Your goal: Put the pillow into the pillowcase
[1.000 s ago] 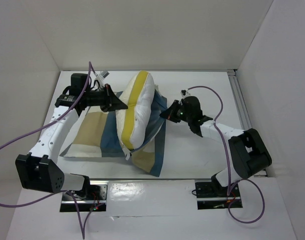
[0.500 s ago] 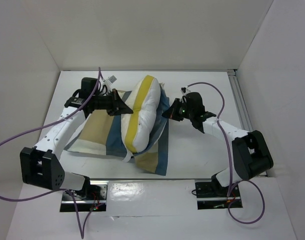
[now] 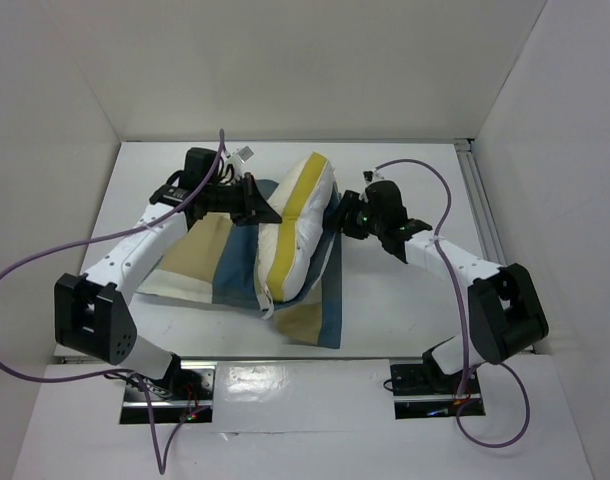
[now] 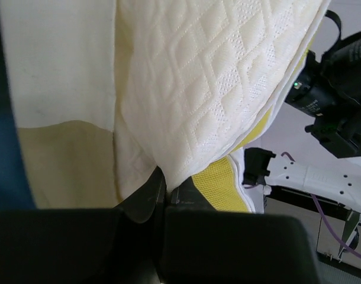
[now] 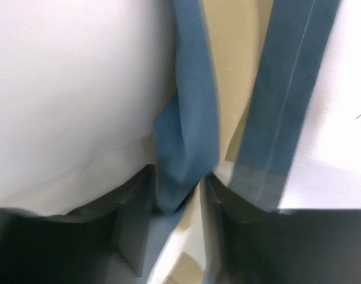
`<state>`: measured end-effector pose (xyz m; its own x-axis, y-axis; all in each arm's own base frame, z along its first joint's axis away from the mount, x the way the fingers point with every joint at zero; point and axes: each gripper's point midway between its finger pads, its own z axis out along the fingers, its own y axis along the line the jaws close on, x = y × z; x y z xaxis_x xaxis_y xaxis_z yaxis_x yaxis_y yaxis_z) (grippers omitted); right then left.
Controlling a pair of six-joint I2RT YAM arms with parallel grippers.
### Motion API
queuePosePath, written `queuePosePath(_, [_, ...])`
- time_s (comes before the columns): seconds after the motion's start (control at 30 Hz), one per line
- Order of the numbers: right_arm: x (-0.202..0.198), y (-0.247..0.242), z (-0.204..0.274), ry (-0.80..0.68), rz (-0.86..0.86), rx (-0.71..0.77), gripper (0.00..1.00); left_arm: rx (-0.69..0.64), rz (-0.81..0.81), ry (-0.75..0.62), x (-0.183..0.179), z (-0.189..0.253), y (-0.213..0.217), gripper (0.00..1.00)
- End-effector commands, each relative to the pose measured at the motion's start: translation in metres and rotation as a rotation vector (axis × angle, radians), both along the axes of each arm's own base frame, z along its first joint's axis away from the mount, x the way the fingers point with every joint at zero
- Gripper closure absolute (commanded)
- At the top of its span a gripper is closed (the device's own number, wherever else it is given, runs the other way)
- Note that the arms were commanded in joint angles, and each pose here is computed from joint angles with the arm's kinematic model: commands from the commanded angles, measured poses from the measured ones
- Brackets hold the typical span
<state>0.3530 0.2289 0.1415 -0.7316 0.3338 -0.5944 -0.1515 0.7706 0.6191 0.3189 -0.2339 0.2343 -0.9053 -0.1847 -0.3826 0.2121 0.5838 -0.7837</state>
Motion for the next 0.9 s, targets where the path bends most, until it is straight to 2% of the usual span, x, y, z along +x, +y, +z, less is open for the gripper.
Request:
queuePosePath(0.0, [0.019,-0.008,0.048,-0.133,-0.085,0.028,0.38,0.077,0.086,-0.017,0.022,-0.01,0.014,1.0])
queuePosePath(0.07, [0.021,-0.009,0.049,-0.142,-0.099,0.04,0.25,0.074,0.079,-0.007,0.022,-0.012,0.013,1.0])
queuePosePath(0.13, [0.023,-0.005,0.044,-0.139,-0.099,0.034,0.24,0.048,0.066,-0.015,0.022,-0.005,0.01,1.0])
queuePosePath(0.4, [0.024,0.028,0.028,-0.133,-0.049,0.035,0.26,-0.011,0.042,-0.052,0.02,0.022,0.003,1.0])
queuePosePath(0.47, [0.022,0.042,0.02,-0.116,-0.033,0.052,0.3,-0.016,0.053,-0.069,0.024,0.032,0.007,1.0])
queuePosePath(0.7, [0.019,0.095,0.007,-0.125,0.053,0.13,0.26,-0.064,0.035,-0.093,0.02,0.065,0.023,1.0])
queuePosePath(0.77, [0.019,0.105,0.015,-0.17,0.064,0.171,0.26,-0.073,0.037,-0.105,0.019,0.073,0.026,1.0])
queuePosePath(0.87, [0.025,0.112,0.013,-0.177,0.058,0.184,0.36,-0.076,0.047,-0.123,0.019,0.083,0.03,1.0])
